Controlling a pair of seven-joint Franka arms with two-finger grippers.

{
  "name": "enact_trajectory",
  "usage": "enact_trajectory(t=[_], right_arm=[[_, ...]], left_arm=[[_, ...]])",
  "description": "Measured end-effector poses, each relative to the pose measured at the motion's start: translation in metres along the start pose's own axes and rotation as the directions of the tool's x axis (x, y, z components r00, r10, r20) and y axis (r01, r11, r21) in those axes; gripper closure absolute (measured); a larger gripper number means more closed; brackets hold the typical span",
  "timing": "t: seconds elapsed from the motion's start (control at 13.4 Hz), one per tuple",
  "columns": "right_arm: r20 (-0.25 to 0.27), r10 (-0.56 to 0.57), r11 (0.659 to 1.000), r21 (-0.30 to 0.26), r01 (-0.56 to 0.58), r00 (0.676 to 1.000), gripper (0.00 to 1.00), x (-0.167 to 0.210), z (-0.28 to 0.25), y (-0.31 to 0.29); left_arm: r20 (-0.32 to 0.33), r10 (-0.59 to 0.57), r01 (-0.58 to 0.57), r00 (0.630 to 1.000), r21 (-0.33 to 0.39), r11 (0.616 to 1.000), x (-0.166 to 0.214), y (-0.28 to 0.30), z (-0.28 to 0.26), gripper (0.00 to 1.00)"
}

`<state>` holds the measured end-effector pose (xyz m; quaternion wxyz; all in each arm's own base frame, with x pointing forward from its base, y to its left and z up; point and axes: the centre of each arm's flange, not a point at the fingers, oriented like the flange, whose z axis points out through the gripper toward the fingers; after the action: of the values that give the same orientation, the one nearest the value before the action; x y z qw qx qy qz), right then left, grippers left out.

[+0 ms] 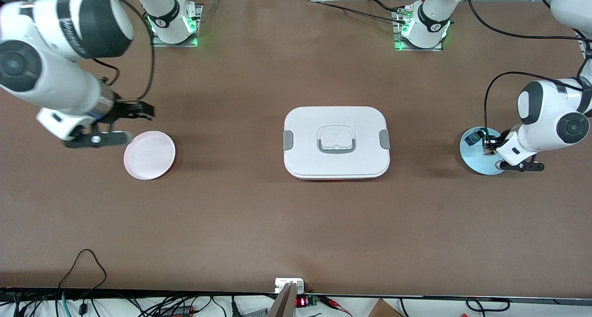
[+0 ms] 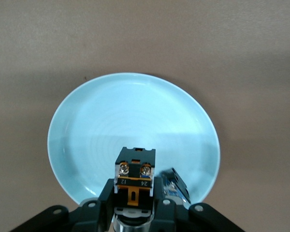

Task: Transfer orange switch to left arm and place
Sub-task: 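Lower the switch onto the light-blue plate and open the left gripper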

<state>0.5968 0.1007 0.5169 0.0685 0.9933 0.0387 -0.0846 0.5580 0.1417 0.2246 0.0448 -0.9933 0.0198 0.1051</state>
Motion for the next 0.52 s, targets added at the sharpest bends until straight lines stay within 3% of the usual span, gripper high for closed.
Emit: enact_trajectory(t=[0.37,0.52], right_arm=[[-0.062,0.137,0.991,0.010,-0.137,0.989,0.00,0.006,-0.011,0.086],[-0.057,0.169,0.985,0.023,-0.168,0.984,0.00,0.004,-0.007,0.116]], left_arm=[[-0.041,0.010,-0.010,0.999,-0.001,1.000,0.008,-0.010,0.027,0.65],[-0.052,0.011,-0.011,0.999,0.001,1.000,0.012,-0.010,0.023,0.65]])
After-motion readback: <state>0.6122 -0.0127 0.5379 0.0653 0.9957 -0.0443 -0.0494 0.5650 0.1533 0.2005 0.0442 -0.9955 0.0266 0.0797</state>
